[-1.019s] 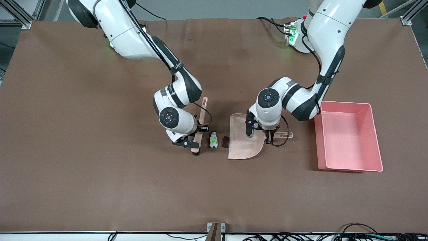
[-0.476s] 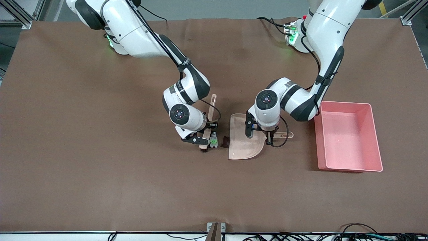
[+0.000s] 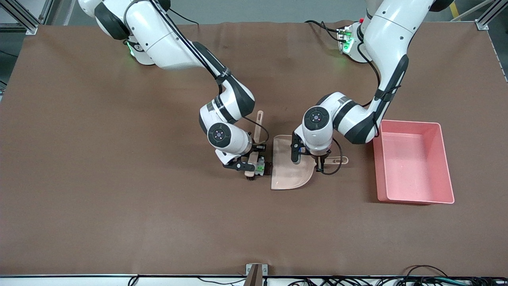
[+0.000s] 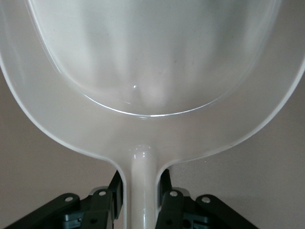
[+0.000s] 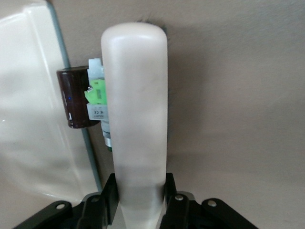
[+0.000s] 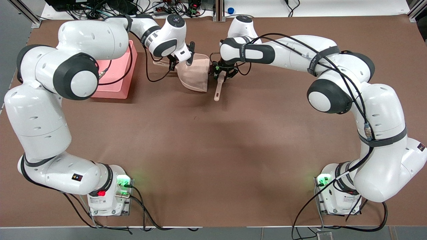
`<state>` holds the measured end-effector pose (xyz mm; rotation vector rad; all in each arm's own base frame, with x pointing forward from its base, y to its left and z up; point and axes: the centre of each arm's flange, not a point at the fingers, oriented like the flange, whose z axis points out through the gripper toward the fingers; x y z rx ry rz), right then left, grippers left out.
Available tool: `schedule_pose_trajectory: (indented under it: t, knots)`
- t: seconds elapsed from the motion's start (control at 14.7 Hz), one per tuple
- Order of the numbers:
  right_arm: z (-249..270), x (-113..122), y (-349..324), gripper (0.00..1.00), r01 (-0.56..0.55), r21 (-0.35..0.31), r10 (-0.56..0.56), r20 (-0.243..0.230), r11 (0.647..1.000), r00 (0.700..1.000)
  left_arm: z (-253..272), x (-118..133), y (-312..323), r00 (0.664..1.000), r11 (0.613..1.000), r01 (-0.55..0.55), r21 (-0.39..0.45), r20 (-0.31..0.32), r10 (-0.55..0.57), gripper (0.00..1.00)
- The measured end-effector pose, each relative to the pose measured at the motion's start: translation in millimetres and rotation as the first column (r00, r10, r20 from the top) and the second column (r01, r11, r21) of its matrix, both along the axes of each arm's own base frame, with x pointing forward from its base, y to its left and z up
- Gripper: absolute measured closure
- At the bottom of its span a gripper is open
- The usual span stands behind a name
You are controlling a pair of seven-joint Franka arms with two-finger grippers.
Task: Clean e-waste and dump in bin
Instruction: 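Sweep the switch and capacitor into the dustpan with the held brush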
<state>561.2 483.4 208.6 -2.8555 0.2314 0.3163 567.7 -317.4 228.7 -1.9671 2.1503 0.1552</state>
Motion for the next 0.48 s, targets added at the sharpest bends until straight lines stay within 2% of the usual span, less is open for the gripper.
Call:
schedule_pose_trajectory:
  t: [0.48]
  knots:
    - [0, -10, 28, 0.58, -0.035, 0.018, 0.035, 0.017, 0.999, 0.999, 0, 0, 0, 1.000, 1.000, 0.000, 0.000, 0.000, 0.000, 0.67]
